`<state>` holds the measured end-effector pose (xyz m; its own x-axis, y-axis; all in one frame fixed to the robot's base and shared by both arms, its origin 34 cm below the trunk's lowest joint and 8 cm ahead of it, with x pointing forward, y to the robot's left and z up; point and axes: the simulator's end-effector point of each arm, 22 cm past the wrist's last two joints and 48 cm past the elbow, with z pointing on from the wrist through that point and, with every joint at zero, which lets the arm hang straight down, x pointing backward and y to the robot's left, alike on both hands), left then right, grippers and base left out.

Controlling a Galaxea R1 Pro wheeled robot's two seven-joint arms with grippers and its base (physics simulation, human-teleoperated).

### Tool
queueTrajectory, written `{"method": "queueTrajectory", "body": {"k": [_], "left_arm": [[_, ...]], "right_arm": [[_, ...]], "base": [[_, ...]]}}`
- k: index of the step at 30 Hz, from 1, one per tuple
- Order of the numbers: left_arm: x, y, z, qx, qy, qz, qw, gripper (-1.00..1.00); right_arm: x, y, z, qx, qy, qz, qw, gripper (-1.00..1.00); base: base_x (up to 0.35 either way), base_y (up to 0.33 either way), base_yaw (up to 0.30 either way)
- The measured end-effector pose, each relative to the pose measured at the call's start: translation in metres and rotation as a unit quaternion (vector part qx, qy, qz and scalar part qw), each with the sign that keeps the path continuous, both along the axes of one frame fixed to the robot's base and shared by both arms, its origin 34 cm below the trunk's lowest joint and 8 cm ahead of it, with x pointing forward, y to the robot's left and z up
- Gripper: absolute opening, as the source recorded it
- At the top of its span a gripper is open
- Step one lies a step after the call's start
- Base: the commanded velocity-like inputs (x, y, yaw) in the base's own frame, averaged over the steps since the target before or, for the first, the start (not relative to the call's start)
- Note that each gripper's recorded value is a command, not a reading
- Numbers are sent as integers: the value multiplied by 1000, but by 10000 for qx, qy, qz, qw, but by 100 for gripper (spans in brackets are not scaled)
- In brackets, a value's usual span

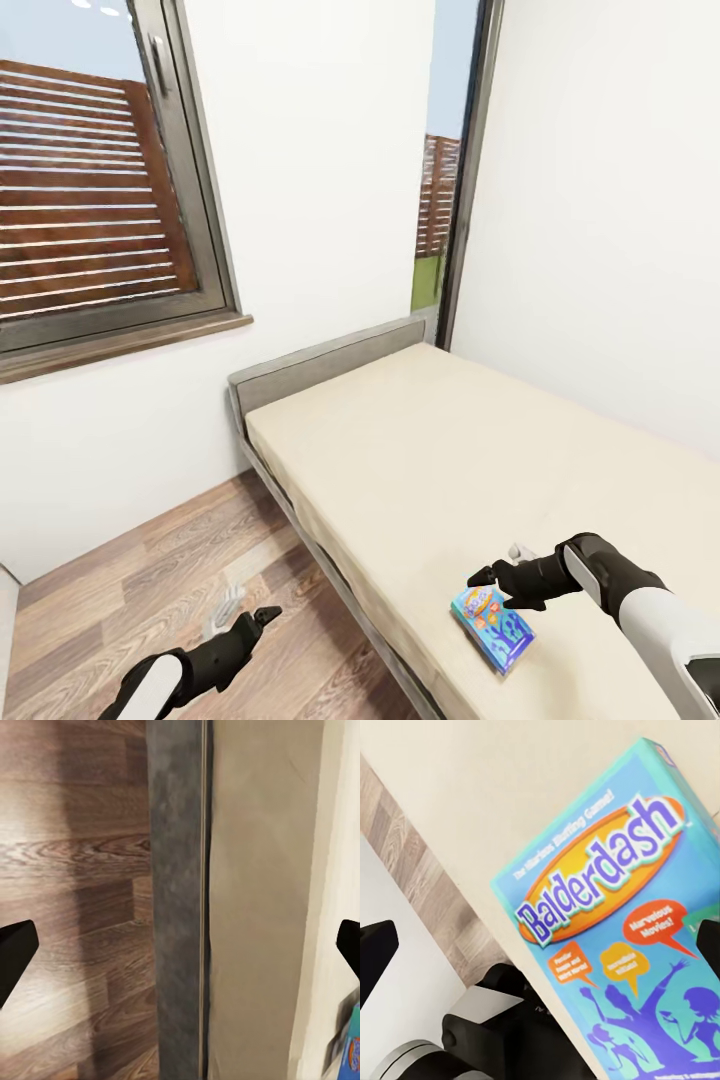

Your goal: Put all the toys in the child's room - the three board games (two on the bed and one on the table), the two jigsaw puzzles on the table, and the tennis ball on the table - inside the toy box on the table in the child's room.

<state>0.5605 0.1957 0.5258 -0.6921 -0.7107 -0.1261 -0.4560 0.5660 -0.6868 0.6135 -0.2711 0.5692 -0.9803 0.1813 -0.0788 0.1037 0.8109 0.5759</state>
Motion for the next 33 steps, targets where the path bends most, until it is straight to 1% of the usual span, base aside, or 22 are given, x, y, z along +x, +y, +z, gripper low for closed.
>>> {"method": "queueTrajectory", "body": {"k": [15, 18, 20, 21, 22, 23, 27, 33], "left_arm": [[-1, 0, -1, 21, 1, 9, 10000, 100], [-1, 0, -1, 23, 2, 7, 10000, 100], [-1, 0, -1, 24, 3, 5, 10000, 100], [-1, 0, -1, 24, 3, 4, 10000, 100], [-1, 0, -1, 25, 3, 4, 10000, 100], [-1, 0, -1, 25, 3, 4, 10000, 100], [-1, -1, -1, 24, 3, 3, 10000, 100], [-1, -1, -1, 20, 3, 6, 10000, 100]], "right_arm": [[0, 0, 0, 1, -3, 0, 10000, 100], [2, -3, 1, -11, -25, -25, 10000, 100], [5, -11, 4, -45, -61, -70, 9999, 100], [8, -25, 7, -124, -98, -143, 9998, 100], [10, -34, 10, -159, -124, -189, 9996, 100], [10, -34, 10, -157, -124, -193, 9996, 100], [16, -63, 19, -304, -237, -320, 9987, 100], [17, -70, 21, -342, -255, -354, 9985, 100]], "base": [[0, 0, 9], [0, 0, 1], [0, 0, 0], [0, 0, 0], [0, 0, 0], [0, 0, 0], [0, 0, 0], [0, 0, 0]]}}
